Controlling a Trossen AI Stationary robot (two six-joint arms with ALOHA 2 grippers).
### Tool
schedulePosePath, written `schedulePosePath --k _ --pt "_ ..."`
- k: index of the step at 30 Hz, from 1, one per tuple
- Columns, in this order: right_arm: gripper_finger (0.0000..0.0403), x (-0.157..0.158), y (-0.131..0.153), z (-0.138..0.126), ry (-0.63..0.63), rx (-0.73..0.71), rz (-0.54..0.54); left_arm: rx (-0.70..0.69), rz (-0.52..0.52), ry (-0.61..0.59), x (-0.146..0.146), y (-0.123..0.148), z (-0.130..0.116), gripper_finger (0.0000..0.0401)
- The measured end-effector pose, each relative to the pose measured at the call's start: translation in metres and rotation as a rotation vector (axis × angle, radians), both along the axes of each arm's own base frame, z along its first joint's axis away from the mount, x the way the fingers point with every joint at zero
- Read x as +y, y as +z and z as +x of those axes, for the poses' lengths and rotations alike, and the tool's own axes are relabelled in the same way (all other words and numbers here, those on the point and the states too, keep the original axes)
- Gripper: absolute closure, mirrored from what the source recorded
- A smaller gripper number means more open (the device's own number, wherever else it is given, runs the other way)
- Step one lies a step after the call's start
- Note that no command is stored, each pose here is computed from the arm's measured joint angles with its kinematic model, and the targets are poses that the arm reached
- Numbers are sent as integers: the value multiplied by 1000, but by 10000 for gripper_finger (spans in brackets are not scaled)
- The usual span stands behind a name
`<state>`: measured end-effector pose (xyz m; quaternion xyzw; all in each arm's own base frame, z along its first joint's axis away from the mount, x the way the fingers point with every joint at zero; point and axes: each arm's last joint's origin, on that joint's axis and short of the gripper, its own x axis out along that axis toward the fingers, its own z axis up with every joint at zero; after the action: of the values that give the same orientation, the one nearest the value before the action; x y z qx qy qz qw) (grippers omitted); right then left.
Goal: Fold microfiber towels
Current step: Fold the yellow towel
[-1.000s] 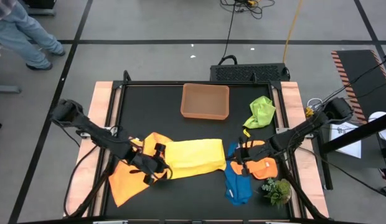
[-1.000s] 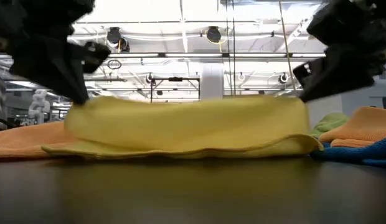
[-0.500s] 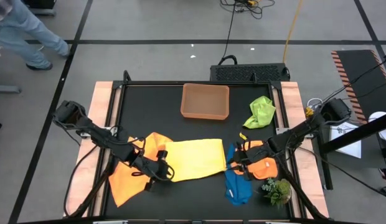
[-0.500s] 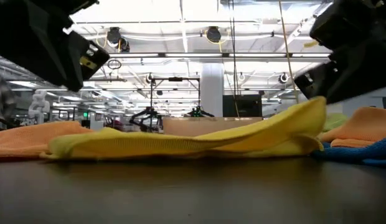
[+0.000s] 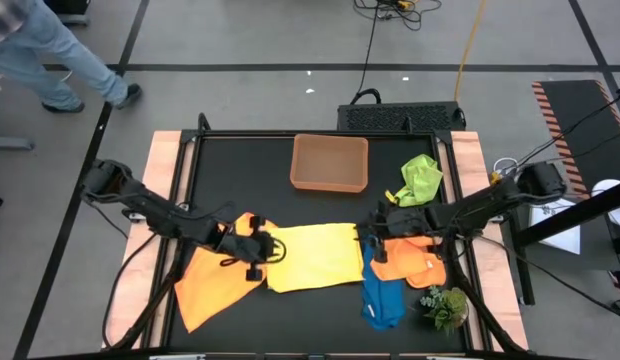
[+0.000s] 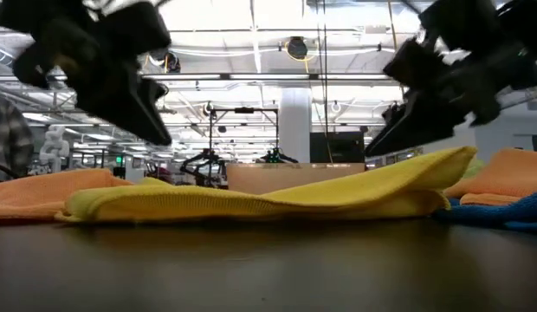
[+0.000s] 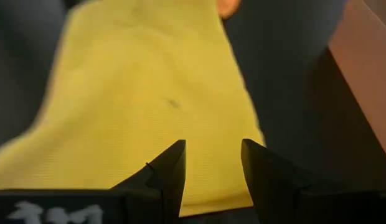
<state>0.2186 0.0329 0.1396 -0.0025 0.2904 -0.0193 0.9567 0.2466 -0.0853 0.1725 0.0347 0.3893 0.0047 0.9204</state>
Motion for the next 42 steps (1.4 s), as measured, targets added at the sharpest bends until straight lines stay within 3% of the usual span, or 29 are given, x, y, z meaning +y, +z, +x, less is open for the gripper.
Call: schedulePosePath --k 7,12,15,19,27,32,35,42 --pt "255 -21 -27 11 -92 74 -74 -7 -29 121 33 -29 -9 308" --pt "256 -44 -39 11 -221 148 -168 48 19 207 58 -46 -19 308" --pt "257 -56 -39 10 -282 150 -168 74 32 247 69 -44 -22 308" --pt "257 -62 -30 9 -311 106 -156 -17 11 289 78 -35 -16 308" --pt "257 -58 9 0 -314 -77 -129 -329 97 182 79 -6 2 308" --pt "257 -49 8 -13 -287 -159 -113 -517 153 56 78 12 10 308" --pt "257 -44 0 -24 -274 -177 -90 -537 185 -16 79 14 10 308" --pt "257 -43 -7 -42 -300 -355 -11 -513 212 -2 92 11 11 308"
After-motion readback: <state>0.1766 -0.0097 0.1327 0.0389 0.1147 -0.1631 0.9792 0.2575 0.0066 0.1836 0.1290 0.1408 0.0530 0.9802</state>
